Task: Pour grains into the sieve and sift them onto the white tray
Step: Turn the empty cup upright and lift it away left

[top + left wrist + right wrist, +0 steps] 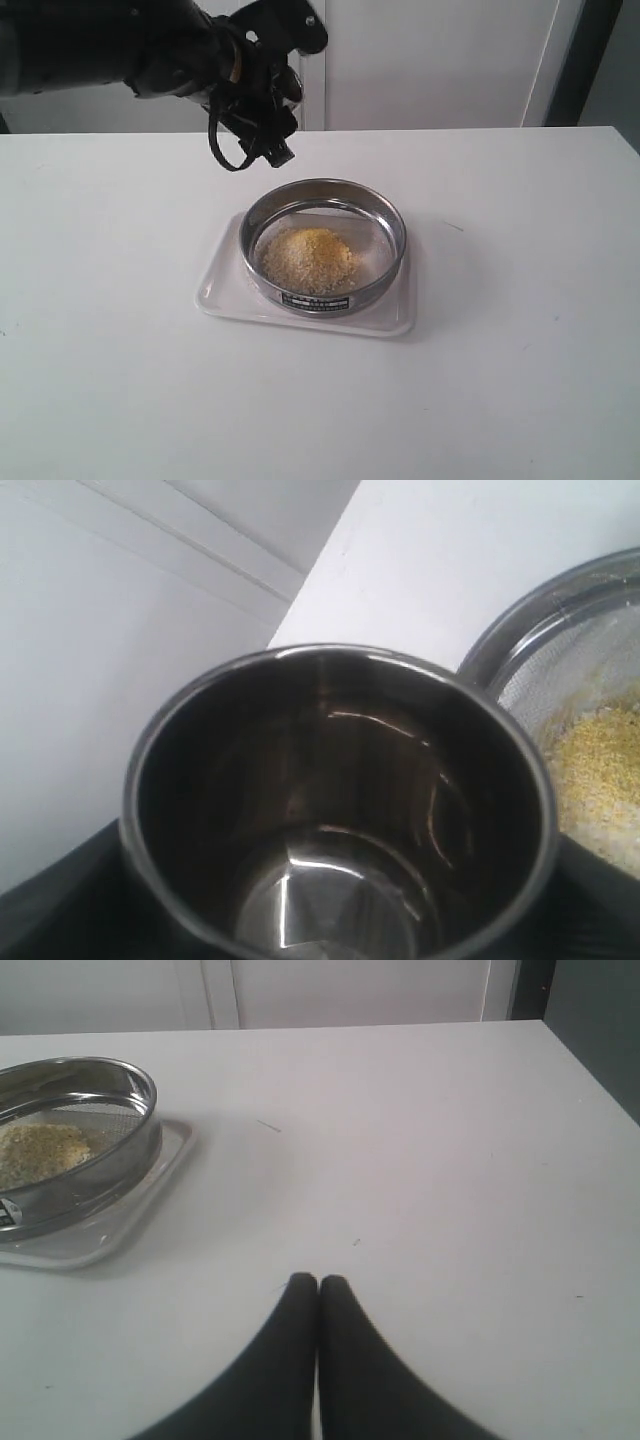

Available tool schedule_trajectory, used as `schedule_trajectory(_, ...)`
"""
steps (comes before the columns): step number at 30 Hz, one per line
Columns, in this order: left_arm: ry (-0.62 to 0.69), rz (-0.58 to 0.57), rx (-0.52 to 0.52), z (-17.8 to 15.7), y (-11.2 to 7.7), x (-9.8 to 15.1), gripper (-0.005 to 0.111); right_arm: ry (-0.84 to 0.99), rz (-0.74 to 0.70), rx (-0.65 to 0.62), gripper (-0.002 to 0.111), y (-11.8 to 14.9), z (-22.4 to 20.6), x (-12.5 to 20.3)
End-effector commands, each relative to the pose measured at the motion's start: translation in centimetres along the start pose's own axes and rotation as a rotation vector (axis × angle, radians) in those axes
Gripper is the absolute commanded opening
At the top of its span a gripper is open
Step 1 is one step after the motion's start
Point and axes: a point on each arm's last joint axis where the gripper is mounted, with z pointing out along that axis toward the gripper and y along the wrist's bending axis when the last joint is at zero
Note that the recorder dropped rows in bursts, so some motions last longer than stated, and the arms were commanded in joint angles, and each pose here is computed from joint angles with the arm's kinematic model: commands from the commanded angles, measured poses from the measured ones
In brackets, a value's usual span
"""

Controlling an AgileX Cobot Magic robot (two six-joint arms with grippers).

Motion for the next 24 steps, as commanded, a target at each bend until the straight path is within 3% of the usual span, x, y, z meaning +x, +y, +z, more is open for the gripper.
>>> schedule_trajectory(1, -0.066, -0.12, 0.022, -0.8, 1.2, 0.4, 0.0, -0.013, -0.008, 0.0, 0.0, 0.0, 0.0, 0.0)
schedule_trajectory(5, -0.17, -0.23, 0.06, -0.3, 1.1, 2.7, 0.0, -0.013, -0.008, 0.0, 0.0, 0.0, 0.0, 0.0)
schedule_trajectory(11, -0.349, -0.372, 0.038, -0.3, 2.0, 6.7, 0.0, -0.013, -0.008, 0.0, 0.0, 0.0, 0.0, 0.0)
schedule_trajectory(15, -0.322, -0.427, 0.012, -0.3, 2.7, 9.2, 0.0, -0.013, -0.008, 0.0, 0.0, 0.0, 0.0, 0.0)
schedule_trajectory(20, -0.429, -0.646, -0.081, -0.5, 3.9, 14.2, 0.0, -0.013, -0.008, 0.0, 0.0, 0.0, 0.0, 0.0)
schedule_trajectory(24, -0.451, -0.723, -0.152, -0.7, 4.0, 17.7, 0.0, -0.013, -0.008, 0.0, 0.0, 0.0, 0.0, 0.0)
